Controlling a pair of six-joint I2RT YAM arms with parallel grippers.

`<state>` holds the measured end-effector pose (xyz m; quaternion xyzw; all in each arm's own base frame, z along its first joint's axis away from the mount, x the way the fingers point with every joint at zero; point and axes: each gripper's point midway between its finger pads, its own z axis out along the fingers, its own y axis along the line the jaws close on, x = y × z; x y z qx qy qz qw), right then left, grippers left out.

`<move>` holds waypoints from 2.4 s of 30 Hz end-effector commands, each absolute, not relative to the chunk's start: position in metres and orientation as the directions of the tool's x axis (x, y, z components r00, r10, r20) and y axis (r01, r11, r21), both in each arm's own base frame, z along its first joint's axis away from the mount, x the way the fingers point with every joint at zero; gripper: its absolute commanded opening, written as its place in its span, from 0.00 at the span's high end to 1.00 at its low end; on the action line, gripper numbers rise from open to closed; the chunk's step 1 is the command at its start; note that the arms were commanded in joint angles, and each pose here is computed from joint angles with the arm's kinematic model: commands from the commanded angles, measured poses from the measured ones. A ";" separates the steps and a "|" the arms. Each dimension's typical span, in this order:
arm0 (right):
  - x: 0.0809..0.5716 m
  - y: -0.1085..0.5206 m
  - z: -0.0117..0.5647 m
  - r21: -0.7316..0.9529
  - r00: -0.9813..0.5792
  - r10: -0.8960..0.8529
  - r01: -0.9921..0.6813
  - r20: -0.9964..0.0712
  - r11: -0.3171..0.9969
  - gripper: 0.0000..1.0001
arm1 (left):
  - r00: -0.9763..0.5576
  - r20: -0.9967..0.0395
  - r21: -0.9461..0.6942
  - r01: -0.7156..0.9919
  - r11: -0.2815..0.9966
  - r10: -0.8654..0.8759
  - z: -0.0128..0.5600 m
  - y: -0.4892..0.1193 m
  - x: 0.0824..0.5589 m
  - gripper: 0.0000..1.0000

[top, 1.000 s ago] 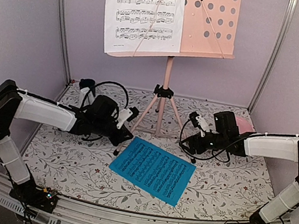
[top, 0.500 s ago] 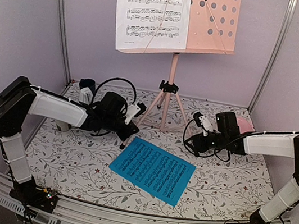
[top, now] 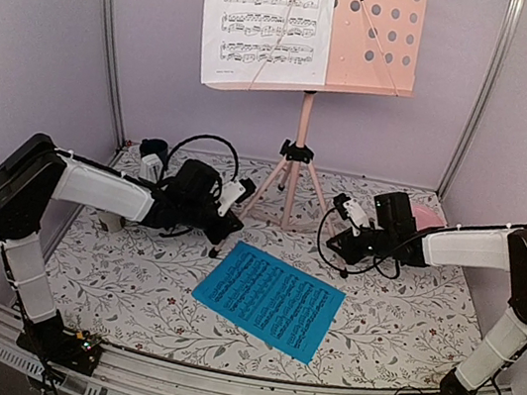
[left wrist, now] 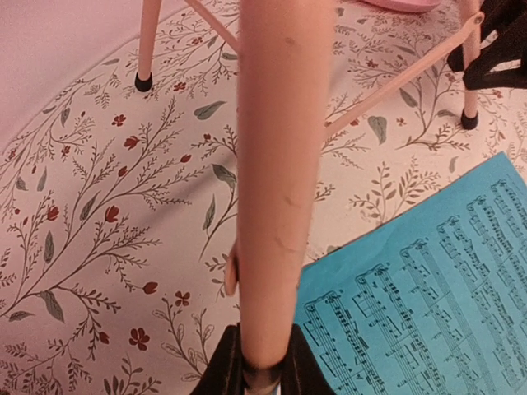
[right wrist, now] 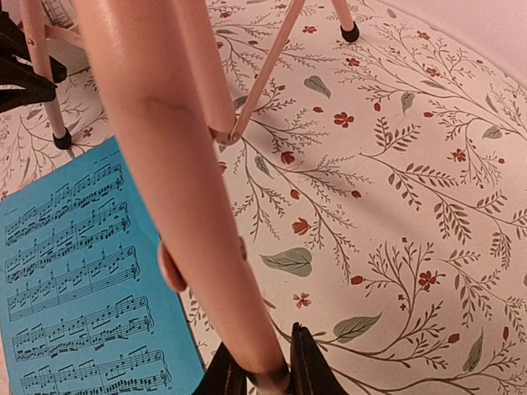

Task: Set up the instrument practice props

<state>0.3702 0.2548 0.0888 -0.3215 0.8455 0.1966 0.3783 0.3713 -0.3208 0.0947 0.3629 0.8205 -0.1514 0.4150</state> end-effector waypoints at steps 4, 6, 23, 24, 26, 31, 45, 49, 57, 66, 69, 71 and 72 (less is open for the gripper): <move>0.363 0.235 0.088 0.148 -0.576 -0.282 -0.587 -0.767 0.796 1.00 | -0.396 -0.789 0.086 0.685 0.723 0.470 0.091 -0.308 0.404 1.00; 0.358 0.227 0.092 0.170 -0.592 -0.235 -0.546 -0.771 0.820 1.00 | -0.389 -0.791 0.092 0.687 0.721 0.472 0.091 -0.312 0.412 1.00; 0.318 0.212 0.096 0.287 -0.642 -0.077 -0.442 -0.763 0.850 1.00 | -0.370 -0.819 0.056 0.710 0.702 0.439 0.089 -0.350 0.455 0.88; 0.318 0.213 0.101 0.292 -0.637 -0.071 -0.447 -0.768 0.846 0.99 | -0.369 -0.824 0.050 0.709 0.704 0.429 0.094 -0.349 0.453 0.84; 0.317 0.214 0.110 0.301 -0.625 -0.056 -0.450 -0.779 0.841 0.96 | -0.369 -0.836 0.035 0.703 0.710 0.406 0.108 -0.347 0.448 0.74; 0.317 0.213 0.138 0.312 -0.591 -0.020 -0.454 -0.806 0.835 0.54 | -0.370 -0.866 -0.009 0.682 0.731 0.335 0.146 -0.336 0.429 0.55; 0.290 0.230 0.181 0.369 -0.597 -0.038 -0.543 -0.801 0.755 0.35 | -0.590 -0.807 -0.358 0.483 0.799 -0.006 0.142 -0.269 0.323 0.35; 0.277 0.250 0.173 0.370 -0.616 -0.094 -0.580 -0.782 0.726 0.38 | -0.684 -0.705 -0.517 0.318 0.794 -0.185 0.125 -0.247 0.280 0.33; 0.271 0.279 0.120 0.366 -0.671 -0.183 -0.588 -0.718 0.721 0.46 | -0.791 -0.443 -0.709 0.022 0.705 -0.421 0.091 -0.235 0.233 0.27; 0.272 0.299 0.059 0.313 -0.721 -0.264 -0.559 -0.641 0.768 0.64 | -0.814 -0.318 -0.735 -0.112 0.669 -0.486 0.071 -0.258 0.203 0.32; 0.269 0.301 0.041 0.299 -0.740 -0.282 -0.546 -0.611 0.783 0.67 | -0.807 -0.290 -0.735 -0.156 0.660 -0.514 0.067 -0.265 0.200 0.33; 0.267 0.303 0.030 0.298 -0.751 -0.291 -0.540 -0.593 0.787 0.68 | -0.802 -0.285 -0.725 -0.177 0.666 -0.525 0.064 -0.269 0.200 0.34; 0.266 0.304 0.026 0.296 -0.755 -0.299 -0.541 -0.584 0.787 0.68 | -0.800 -0.280 -0.719 -0.191 0.668 -0.530 0.061 -0.270 0.200 0.35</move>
